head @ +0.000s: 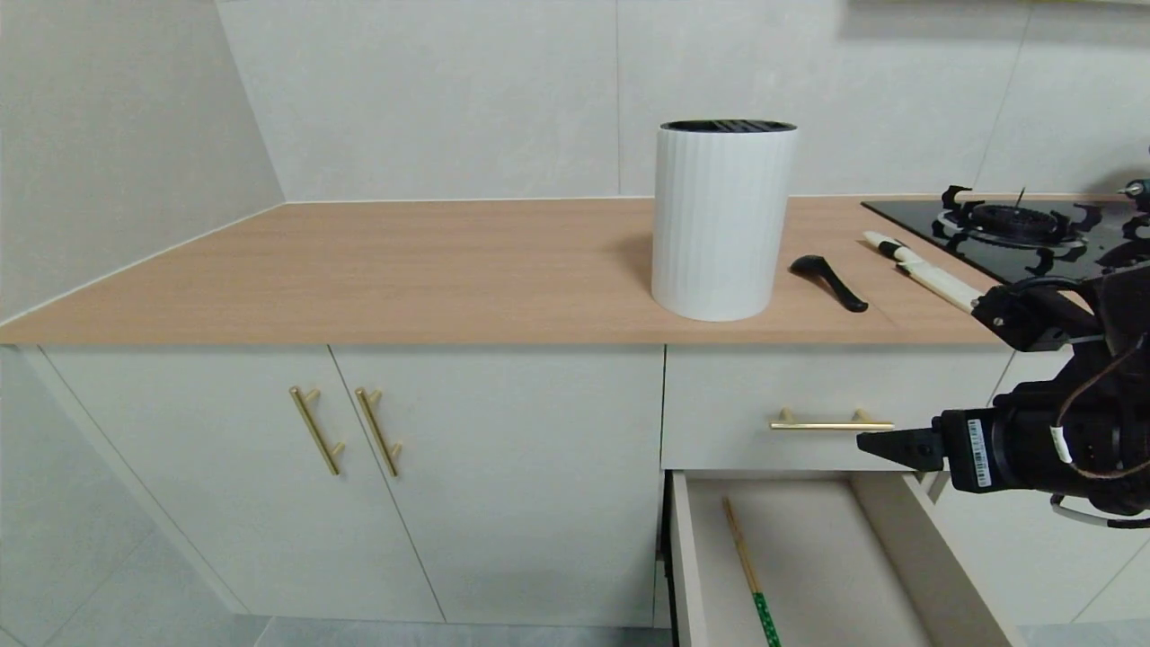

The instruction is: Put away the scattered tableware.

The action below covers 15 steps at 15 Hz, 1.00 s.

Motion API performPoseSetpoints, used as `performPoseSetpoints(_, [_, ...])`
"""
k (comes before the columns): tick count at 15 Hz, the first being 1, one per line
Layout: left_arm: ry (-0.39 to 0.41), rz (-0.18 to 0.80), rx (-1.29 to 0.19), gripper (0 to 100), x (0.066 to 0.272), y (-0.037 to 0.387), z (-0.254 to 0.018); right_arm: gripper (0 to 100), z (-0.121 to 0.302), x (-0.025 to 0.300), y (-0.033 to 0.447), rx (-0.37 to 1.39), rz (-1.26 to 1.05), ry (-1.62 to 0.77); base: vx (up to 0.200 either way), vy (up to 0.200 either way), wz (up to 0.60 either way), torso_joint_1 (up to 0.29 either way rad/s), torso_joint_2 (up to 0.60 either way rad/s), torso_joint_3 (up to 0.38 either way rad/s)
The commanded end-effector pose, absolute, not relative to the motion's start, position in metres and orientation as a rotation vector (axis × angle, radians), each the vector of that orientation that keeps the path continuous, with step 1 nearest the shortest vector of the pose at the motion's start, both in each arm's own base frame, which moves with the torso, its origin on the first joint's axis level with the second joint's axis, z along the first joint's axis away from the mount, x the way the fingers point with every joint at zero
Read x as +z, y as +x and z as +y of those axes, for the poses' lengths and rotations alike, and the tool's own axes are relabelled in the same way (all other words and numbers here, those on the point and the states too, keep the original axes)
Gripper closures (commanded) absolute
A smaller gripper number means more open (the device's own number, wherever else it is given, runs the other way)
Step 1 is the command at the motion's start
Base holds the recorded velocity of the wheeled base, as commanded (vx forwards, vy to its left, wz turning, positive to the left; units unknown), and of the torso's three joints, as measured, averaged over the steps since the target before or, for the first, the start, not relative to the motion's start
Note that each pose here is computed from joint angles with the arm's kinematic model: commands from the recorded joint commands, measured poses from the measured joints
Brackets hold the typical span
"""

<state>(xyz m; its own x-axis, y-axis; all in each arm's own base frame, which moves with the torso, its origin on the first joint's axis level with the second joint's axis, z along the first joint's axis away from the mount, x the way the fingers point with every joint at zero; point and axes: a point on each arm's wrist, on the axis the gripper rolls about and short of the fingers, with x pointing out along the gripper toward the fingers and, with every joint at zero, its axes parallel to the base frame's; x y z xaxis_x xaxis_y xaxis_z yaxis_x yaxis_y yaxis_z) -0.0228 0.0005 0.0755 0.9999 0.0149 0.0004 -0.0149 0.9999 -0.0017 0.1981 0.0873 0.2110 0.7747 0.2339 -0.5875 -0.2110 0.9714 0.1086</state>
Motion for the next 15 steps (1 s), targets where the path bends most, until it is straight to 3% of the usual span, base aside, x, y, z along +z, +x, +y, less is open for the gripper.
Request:
performPoseSetpoints(1, [-0.002,0.000,0.015,0,0.075,-0.023,0.001,0,0.088,0.209,0.199,0.240,0.650,0.035,0.000,0.000,0.00,0.178,-0.46,-0.281])
performPoseSetpoints(11, [-0.002,0.000,0.015,0,0.075,-0.023,0.001,0,0.090,0.201,0.203,0.236,0.679,0.026,0.000,0.000,0.00,0.199,-0.47,-0.274])
performPoseSetpoints(15, [-0.003,0.000,0.015,0,0.075,-0.023,0.001,0,0.090,0.194,0.238,0.221,0.603,-0.024,0.000,0.000,0.00,0.048,-0.10,-0.055])
